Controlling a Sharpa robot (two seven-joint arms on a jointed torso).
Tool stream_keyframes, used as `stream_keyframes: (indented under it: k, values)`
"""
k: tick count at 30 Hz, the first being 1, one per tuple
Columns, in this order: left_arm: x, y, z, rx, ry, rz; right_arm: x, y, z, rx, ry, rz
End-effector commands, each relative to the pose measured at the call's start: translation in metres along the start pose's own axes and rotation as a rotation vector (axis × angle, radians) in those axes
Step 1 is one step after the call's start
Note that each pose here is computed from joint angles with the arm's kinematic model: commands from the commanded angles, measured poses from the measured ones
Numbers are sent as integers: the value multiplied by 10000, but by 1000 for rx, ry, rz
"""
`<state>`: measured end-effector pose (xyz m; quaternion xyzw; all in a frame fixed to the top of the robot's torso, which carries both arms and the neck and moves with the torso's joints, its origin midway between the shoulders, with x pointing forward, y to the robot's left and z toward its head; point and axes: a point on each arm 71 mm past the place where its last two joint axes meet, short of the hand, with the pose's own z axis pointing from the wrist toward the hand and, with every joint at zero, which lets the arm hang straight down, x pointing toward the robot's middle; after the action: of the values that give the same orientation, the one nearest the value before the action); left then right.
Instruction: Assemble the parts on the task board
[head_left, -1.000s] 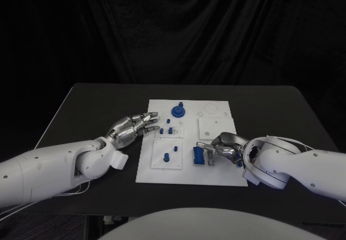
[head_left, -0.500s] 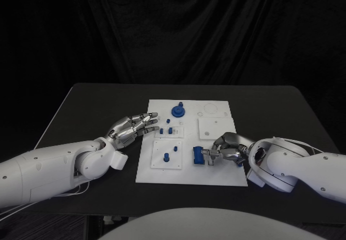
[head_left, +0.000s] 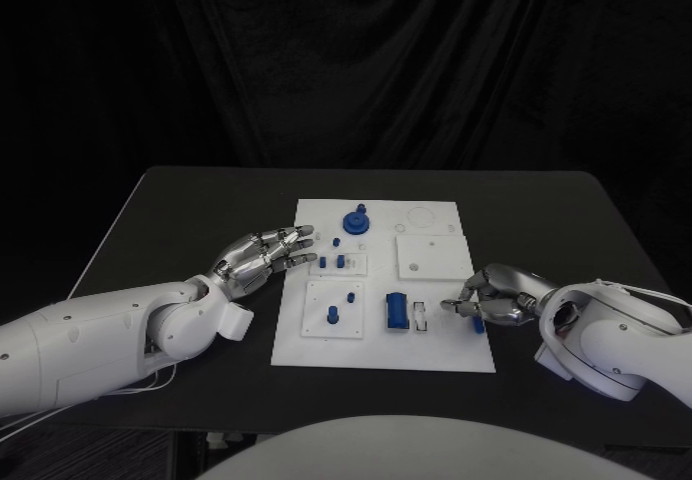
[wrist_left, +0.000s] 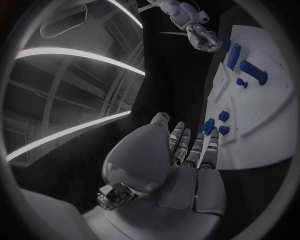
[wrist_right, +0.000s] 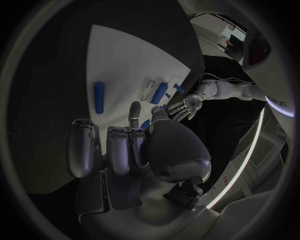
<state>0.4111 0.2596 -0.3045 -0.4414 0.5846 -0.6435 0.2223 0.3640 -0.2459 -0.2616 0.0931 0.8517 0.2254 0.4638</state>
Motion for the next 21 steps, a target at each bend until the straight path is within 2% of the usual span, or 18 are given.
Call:
stream_keyframes:
  k: [1, 9, 14, 21]
  values:
    - [23, 0, 4, 8, 3, -8, -86, -103, -99, 56, -86, -85]
    - [24, 5, 14, 7, 0, -5, -150, -286, -214, 130, -111, -116]
    - [33, 9, 23, 6, 3, -6, -158, -324, -199, 149, -110, -138]
    - [33, 10, 26, 5, 4, -6, -137, -338, -123, 167, -82, -168]
